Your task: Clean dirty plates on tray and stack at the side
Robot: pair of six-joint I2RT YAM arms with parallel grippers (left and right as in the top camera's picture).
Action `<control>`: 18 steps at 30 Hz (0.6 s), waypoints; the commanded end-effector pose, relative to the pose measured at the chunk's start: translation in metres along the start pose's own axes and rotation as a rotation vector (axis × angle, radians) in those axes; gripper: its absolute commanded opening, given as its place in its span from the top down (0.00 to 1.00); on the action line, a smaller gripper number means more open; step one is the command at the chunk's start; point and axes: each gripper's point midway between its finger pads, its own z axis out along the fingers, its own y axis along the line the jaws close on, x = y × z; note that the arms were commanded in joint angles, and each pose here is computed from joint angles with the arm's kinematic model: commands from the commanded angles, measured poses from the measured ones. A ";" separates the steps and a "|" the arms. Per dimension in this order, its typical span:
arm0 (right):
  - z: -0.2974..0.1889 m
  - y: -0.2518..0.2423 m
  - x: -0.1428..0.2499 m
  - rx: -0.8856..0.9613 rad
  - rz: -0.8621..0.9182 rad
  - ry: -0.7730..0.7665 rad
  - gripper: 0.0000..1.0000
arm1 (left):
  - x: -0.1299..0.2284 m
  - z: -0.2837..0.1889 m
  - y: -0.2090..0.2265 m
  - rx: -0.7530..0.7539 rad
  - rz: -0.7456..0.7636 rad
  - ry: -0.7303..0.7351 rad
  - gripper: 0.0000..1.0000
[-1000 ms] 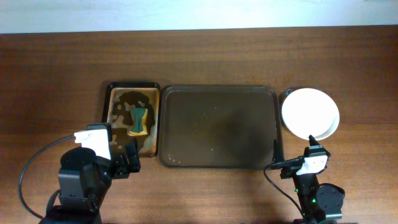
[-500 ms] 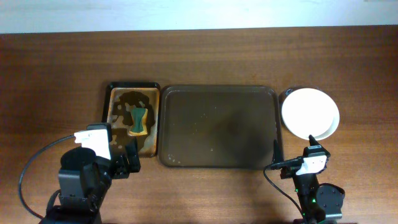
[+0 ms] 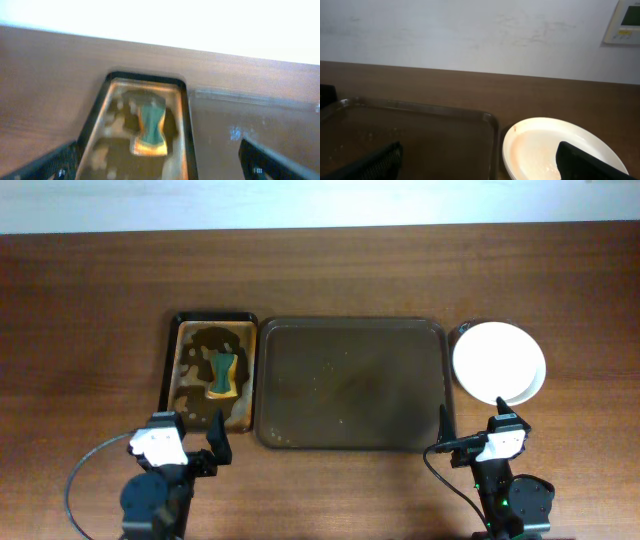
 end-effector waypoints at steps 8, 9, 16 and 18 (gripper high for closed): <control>0.000 0.004 0.001 -0.020 -0.007 0.000 0.01 | -0.006 0.008 -0.008 0.058 0.232 -0.334 0.00; 0.000 0.004 0.001 -0.020 -0.007 0.000 0.02 | 0.008 0.013 -0.007 0.063 0.212 -0.271 0.00; 0.000 0.004 0.001 -0.020 -0.007 0.000 0.02 | 0.023 0.016 -0.006 0.069 0.196 -0.207 0.00; 0.000 0.004 0.001 -0.020 -0.007 0.000 0.02 | 0.023 0.016 -0.006 0.069 0.196 -0.207 0.00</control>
